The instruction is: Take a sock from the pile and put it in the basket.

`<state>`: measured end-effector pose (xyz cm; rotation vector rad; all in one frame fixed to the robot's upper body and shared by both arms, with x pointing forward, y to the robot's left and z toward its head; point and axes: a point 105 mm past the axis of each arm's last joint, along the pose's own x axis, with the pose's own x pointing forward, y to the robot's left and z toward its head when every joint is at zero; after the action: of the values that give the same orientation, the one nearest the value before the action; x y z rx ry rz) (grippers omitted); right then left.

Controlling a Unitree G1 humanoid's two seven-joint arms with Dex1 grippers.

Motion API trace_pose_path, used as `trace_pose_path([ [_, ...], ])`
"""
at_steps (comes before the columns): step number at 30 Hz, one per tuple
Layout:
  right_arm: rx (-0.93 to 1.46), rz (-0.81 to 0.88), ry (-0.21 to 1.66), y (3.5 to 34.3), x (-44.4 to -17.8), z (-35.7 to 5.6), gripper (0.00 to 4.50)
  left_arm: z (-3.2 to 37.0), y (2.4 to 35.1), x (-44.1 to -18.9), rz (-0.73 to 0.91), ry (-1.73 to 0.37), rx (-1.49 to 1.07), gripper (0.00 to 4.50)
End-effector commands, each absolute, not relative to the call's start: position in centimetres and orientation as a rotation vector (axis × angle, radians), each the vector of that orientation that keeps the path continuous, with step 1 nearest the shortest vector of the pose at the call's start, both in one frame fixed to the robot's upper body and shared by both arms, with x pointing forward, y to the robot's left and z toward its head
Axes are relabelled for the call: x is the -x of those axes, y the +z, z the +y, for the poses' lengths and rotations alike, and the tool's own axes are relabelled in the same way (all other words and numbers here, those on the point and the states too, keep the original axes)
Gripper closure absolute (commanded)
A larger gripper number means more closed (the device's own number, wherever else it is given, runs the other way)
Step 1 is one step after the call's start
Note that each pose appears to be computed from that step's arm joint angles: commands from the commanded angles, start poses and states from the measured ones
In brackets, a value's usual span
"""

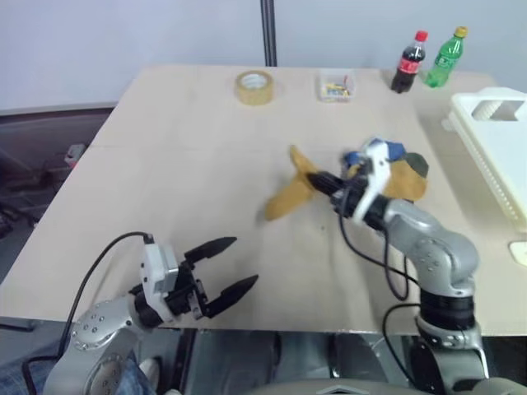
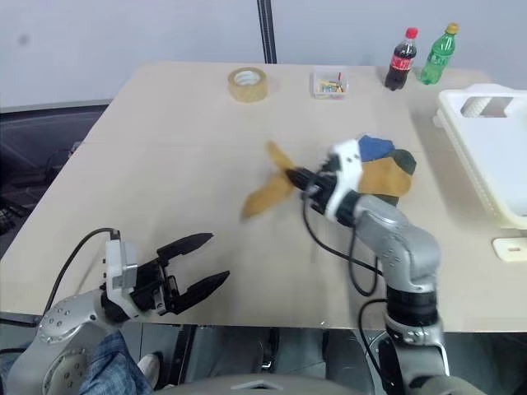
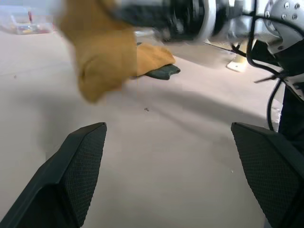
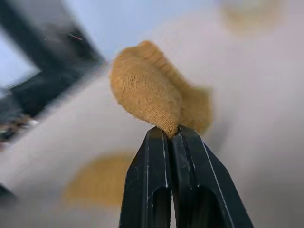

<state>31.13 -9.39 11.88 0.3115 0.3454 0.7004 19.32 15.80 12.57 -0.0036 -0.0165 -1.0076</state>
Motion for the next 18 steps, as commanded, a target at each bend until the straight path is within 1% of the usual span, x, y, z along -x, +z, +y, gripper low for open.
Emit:
trace_pose_path([
  [1,-0.222,0.439,0.650,9.1,-29.9,-10.9,4.40,15.4,13.6,-19.0,-0.056,-1.032,-0.018,0.00],
  [2,-0.217,0.459,0.642,8.5,-29.6,-11.3,4.40,15.4,13.6,-19.1,-0.056,-1.032,-0.019,0.00],
  [5,-0.228,0.461,0.665,8.4,-28.8,-11.5,3.51,15.6,13.6,-19.3,-0.055,-1.031,-0.024,0.00],
  [6,-0.206,0.444,0.657,8.5,-28.8,-11.7,3.09,15.7,13.7,-19.3,-0.055,-1.032,-0.025,0.00],
  [8,-0.175,0.416,0.641,8.9,-28.8,-12.3,2.03,15.7,13.7,-19.3,-0.054,-1.034,-0.028,0.00],
  [9,-0.163,0.388,0.647,9.4,-28.7,-12.6,1.58,15.7,13.7,-19.4,-0.053,-1.034,-0.029,0.00],
  [14,-0.120,0.256,0.672,11.5,-28.5,-14.4,1.58,15.8,13.6,-19.4,-0.050,-1.042,-0.030,0.00],
  [18,-0.052,0.196,0.614,12.5,-30.2,-14.8,1.58,15.8,13.6,-19.8,-0.054,-1.050,-0.032,0.00],
])
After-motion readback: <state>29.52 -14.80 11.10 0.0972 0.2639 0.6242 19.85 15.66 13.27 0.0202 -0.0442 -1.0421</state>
